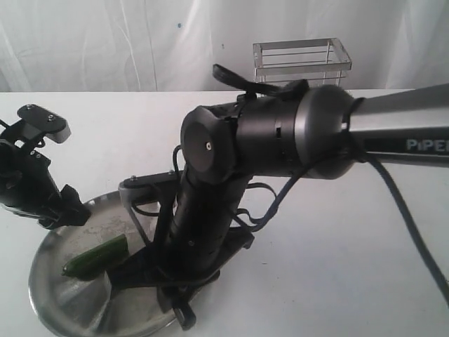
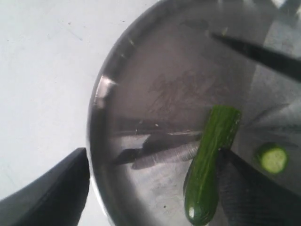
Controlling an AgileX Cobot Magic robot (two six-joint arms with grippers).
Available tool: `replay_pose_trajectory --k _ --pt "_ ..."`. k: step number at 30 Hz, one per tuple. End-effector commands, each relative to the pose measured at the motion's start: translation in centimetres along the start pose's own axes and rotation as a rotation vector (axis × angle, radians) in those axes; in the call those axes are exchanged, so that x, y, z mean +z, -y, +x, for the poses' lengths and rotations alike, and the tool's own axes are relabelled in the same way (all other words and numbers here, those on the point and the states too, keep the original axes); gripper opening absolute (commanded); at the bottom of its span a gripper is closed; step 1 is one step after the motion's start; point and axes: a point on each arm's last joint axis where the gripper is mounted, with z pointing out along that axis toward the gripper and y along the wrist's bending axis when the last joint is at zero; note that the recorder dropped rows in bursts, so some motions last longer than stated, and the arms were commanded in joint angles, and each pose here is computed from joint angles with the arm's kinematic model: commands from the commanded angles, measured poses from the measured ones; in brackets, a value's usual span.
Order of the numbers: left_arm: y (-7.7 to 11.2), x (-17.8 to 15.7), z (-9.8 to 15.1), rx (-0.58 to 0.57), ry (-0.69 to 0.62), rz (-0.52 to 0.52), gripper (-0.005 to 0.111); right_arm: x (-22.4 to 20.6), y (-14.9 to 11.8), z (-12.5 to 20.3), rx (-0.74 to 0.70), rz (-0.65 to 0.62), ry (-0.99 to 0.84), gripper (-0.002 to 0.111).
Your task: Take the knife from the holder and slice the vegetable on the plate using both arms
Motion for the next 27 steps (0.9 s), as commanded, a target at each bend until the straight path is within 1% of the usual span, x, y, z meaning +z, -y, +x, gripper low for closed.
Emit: replay_pose_trajectory --k 1,16,20,24,27 --pt "0.2 -0.3 -0.2 -0.069 0.017 0.022 0.075 1.2 -0.7 0.1 -0.028 -0.038 -0.03 0.015" --pt "0.2 -0.3 -0.8 -0.157 0.084 0.03 0.075 2.7 -0.7 -0.1 -0.013 -0.041 -0.037 0.015" --pt "0.5 0.5 -0.8 -0.159 0.065 0.049 0.075 2.8 -0.7 -0.3 -0.012 -0.042 -0.016 0.015" --pt "1.1 1.9 -0.8 -0.132 0.029 0.073 0.075 3.1 -0.7 -0.3 -0.01 -0.04 -0.021 0.015" --pt "1.1 2.2 -0.7 -0.132 0.022 0.072 0.075 3.6 -0.5 -0.3 -0.006 -0.035 -0.032 0.015"
